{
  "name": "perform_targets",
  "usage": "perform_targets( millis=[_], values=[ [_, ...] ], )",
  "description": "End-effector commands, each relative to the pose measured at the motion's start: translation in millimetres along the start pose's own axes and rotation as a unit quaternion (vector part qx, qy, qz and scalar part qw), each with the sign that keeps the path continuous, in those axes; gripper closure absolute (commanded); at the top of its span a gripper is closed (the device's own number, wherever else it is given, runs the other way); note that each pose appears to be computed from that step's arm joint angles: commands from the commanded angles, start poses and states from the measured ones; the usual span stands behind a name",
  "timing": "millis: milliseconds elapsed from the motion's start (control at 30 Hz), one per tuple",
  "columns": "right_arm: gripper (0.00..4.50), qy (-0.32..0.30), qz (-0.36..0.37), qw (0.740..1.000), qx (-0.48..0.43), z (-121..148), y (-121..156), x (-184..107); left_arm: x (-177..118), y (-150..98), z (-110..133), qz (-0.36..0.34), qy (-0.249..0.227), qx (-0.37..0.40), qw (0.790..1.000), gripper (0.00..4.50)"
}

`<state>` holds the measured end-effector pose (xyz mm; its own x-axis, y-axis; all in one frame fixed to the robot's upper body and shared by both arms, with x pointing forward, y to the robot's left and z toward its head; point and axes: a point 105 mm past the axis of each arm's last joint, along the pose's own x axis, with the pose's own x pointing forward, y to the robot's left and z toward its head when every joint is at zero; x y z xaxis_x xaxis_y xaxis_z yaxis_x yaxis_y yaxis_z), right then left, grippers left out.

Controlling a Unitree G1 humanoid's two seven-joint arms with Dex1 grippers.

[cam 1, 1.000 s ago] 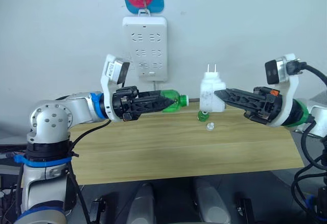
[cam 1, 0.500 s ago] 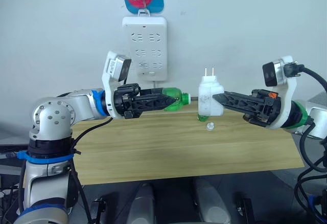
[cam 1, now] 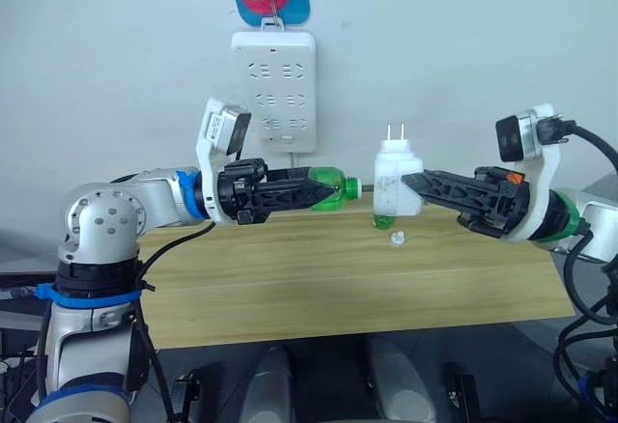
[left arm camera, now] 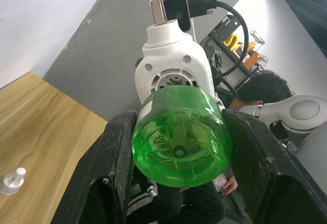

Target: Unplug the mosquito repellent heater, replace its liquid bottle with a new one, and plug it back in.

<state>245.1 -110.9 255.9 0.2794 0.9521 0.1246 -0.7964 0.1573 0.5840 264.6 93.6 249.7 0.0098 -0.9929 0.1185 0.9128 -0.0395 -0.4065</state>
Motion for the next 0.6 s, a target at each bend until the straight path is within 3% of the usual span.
perform_targets(
  millis=[33, 600],
  values=[
    [1.58, 0.002, 0.039, 0.999, -0.019, 1.4, 17.1, 5.3, 3.2, -5.3, 4.7, -0.014, -0.008, 0.013, 1.000, 2.20],
    [1.58, 0.015, 0.040, 0.999, -0.019, -3.9, 18.3, 6.6, 4.5, -5.5, 10.1, -0.015, -0.022, 0.011, 1.000, 2.20]
  ],
)
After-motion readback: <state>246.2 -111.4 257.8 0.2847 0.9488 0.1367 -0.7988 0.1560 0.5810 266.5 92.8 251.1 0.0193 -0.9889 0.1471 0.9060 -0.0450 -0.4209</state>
